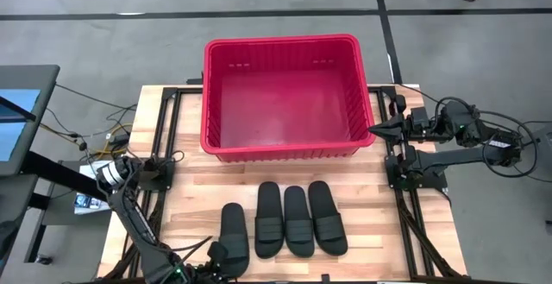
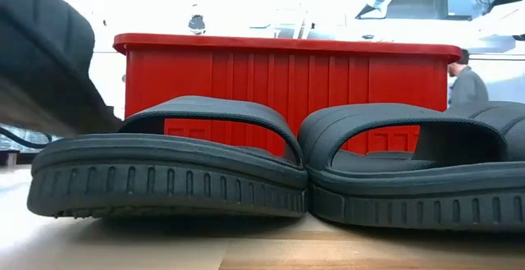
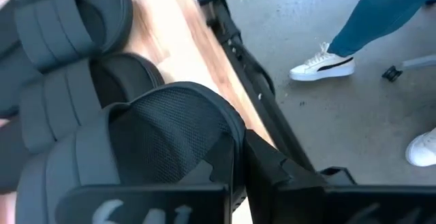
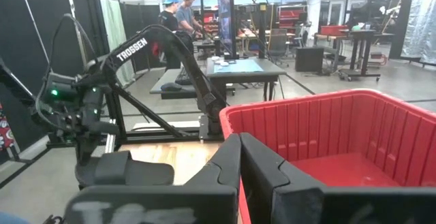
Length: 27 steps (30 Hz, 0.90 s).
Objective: Pick and place slides into bin
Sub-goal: Put the middle left slide into the red bin
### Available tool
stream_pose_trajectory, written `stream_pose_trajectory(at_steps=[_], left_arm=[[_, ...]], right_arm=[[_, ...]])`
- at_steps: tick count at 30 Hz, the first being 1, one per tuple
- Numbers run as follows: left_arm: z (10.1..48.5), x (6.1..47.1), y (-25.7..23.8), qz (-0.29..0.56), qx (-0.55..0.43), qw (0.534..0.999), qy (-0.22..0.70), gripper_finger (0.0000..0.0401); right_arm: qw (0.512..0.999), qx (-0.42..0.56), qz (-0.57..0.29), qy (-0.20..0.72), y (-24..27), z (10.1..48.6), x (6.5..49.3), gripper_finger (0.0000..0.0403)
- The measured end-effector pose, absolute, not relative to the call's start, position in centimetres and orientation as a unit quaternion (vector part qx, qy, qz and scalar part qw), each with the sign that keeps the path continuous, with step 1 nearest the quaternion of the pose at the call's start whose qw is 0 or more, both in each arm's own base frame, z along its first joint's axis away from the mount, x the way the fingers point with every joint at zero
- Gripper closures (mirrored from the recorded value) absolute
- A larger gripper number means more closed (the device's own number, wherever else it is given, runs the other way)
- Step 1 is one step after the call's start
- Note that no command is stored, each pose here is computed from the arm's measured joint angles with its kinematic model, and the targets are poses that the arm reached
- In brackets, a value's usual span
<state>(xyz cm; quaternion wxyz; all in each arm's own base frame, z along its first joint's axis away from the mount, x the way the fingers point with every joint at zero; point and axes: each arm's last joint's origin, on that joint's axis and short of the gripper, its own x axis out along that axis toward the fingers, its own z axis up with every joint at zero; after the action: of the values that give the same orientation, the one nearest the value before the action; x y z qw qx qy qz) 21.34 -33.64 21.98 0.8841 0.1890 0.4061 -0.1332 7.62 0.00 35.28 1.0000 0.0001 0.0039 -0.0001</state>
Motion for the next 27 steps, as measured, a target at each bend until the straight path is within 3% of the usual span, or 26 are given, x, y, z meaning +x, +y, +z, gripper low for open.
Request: stream_pose_trajectory(at_steps=[13, 27], left_arm=[[29.7, 21.9, -35.1, -0.149, 0.204, 0.91, 0.329, 0.0401], [37.6, 22.4, -32.6, -0.084, 0.345, 0.896, 0.268, 0.0401]], right_arm=[[1.0, 0.0, 0.0, 0.004, 0.0, 35.3, 7.6, 0.0403], [1.0, 0.0, 0.0, 0.004, 0.0, 35.3, 7.6, 0.0403]])
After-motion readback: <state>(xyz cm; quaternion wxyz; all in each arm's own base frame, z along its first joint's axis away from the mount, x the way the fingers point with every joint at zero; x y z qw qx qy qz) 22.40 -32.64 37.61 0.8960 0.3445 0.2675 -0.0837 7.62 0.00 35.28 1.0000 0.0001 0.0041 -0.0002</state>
